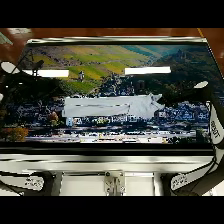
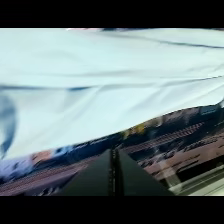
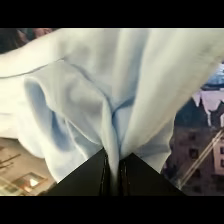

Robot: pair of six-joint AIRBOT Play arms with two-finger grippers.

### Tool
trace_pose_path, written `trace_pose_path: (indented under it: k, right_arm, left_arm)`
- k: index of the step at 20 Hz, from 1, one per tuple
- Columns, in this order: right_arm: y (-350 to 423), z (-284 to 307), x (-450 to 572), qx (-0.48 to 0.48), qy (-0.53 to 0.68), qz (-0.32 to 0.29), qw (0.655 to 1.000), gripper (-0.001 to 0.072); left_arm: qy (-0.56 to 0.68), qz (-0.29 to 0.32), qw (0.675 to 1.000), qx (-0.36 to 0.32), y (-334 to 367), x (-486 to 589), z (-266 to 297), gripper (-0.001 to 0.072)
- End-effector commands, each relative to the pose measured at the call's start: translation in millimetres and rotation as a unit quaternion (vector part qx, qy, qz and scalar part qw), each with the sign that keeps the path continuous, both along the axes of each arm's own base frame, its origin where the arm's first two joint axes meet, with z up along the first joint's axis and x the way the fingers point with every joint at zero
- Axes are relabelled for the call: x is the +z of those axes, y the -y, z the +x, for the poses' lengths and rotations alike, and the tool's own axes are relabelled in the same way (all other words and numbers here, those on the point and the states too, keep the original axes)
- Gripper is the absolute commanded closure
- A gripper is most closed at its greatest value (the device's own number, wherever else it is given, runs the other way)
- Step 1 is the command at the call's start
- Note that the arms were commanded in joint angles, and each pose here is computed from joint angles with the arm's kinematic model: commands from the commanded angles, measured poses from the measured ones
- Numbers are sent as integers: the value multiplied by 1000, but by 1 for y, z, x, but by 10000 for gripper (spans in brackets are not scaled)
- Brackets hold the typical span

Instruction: Fold the shirts.

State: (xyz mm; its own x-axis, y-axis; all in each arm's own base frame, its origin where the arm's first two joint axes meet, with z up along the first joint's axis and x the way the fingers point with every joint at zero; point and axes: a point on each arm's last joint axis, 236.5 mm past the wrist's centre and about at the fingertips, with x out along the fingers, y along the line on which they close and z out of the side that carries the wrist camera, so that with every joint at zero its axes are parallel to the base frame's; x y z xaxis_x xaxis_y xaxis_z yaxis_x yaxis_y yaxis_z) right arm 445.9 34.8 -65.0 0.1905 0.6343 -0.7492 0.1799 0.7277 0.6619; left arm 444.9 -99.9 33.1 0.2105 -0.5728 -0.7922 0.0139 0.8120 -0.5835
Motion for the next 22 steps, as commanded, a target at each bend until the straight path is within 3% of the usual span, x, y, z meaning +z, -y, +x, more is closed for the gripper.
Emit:
trace_pose_path:
  k: [1, 7, 12, 18, 22]
  right_arm:
    - [-7, -2, 64, 19, 64, -5, 998, 644]
    - [-23, -45, 165, 54, 129, -15, 990, 644]
    - [-30, -70, 218, 51, 179, -32, 982, 643]
    - [-33, -79, 235, 37, 186, -32, 981, 644]
    - [-44, -74, 235, 44, 198, -36, 979, 644]
  left_arm:
    - [65, -47, 997, -2, 76, 8, 30, 662]
    - [25, -118, 991, -63, 246, -51, -4, 663]
    - [-33, -199, 975, -94, 349, -79, -63, 663]
    - [-101, -275, 952, -89, 426, -84, -109, 663]
    - [-39, -269, 960, -69, 406, -73, -64, 668]
